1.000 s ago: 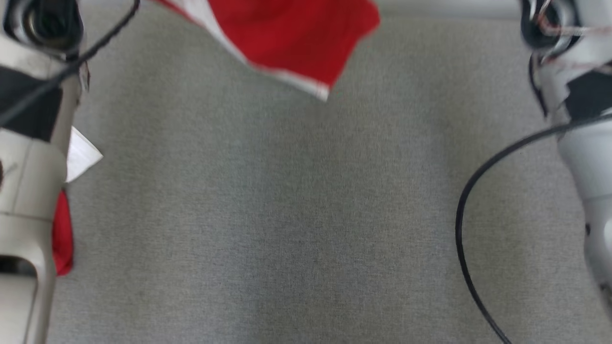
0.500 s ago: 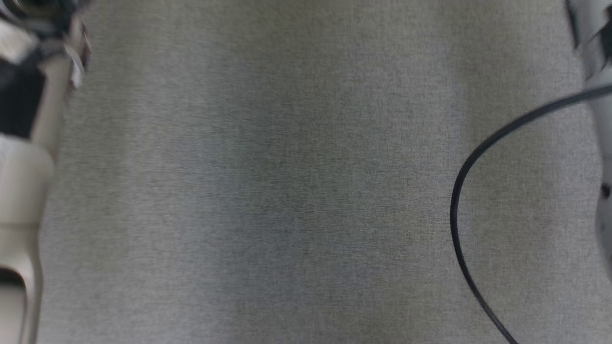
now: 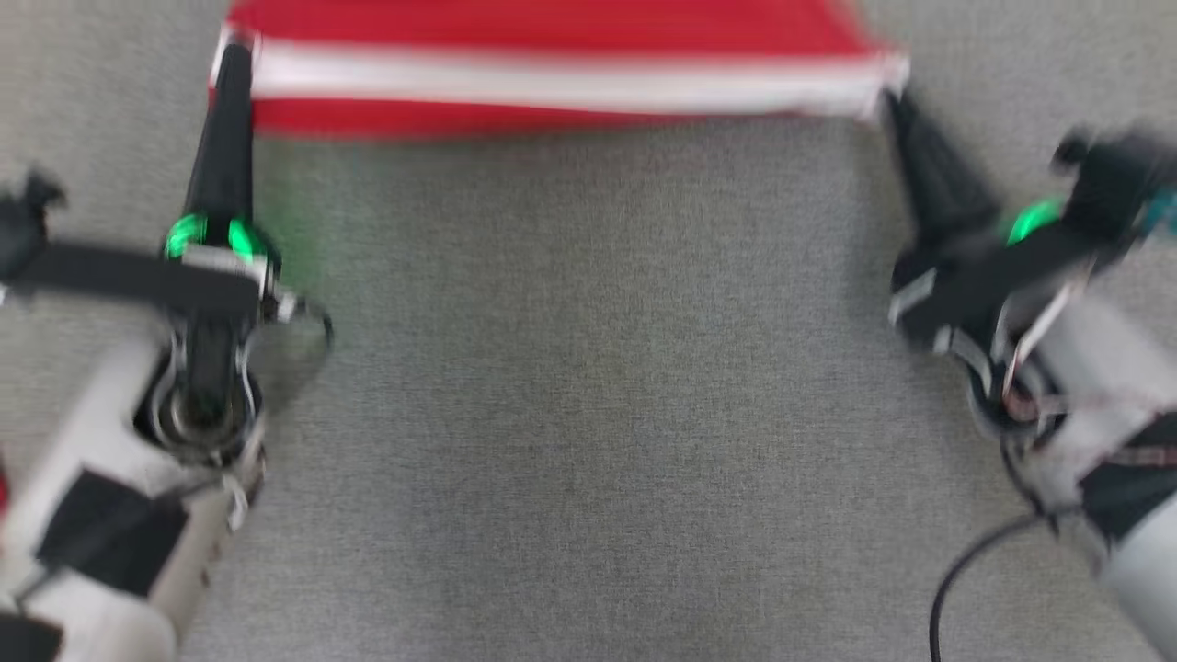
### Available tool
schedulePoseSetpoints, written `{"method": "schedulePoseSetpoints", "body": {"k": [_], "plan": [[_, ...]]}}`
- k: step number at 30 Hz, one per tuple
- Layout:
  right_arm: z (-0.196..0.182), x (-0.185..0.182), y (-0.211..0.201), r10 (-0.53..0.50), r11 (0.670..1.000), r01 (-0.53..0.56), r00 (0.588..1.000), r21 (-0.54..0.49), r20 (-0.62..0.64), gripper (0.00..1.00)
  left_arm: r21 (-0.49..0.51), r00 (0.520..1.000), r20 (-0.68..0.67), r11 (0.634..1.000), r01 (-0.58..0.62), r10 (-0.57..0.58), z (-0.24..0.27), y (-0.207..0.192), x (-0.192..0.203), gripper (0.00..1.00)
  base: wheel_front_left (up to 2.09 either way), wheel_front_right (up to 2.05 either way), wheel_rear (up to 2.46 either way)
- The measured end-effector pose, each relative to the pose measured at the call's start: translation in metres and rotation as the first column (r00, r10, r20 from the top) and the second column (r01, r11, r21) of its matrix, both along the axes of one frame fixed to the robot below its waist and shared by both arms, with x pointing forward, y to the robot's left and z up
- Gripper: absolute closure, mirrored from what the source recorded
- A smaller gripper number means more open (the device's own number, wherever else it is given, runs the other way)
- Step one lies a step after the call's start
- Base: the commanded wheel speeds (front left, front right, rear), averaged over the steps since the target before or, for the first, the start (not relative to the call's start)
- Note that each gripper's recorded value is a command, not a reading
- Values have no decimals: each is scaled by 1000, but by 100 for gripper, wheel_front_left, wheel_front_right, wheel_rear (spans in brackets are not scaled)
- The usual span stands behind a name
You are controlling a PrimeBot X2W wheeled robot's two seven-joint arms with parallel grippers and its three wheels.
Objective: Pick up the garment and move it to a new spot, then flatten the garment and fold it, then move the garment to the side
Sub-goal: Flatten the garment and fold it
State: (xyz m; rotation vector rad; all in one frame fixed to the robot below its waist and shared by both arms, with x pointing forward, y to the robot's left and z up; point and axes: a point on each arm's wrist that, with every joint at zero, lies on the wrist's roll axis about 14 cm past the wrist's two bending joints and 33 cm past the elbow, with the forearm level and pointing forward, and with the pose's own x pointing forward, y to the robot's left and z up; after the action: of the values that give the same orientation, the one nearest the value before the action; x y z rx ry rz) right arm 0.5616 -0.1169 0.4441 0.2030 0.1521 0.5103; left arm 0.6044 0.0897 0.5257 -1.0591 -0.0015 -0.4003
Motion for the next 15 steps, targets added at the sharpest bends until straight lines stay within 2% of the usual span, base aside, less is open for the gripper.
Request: {"method": "schedulePoseSetpoints", "body": {"k": [2,4,8,15], "plan": [[-9,-25,6,29,999,-28,998,25,-50,100,-11,999,-27,999,-37,37,-8,10,-13,100,0,0,0],[-6,-41,10,42,998,-38,997,59,-68,100,86,1000,-15,996,-16,17,-16,6,-31,100,0,0,0],[-11,-82,10,45,995,-32,990,96,-132,100,-12,994,-77,997,-73,72,-20,10,-60,100,0,0,0],[-1,-119,5,23,991,-1,988,137,-156,100,0,990,-119,997,-77,76,-26,5,-98,100,0,0,0]]}}
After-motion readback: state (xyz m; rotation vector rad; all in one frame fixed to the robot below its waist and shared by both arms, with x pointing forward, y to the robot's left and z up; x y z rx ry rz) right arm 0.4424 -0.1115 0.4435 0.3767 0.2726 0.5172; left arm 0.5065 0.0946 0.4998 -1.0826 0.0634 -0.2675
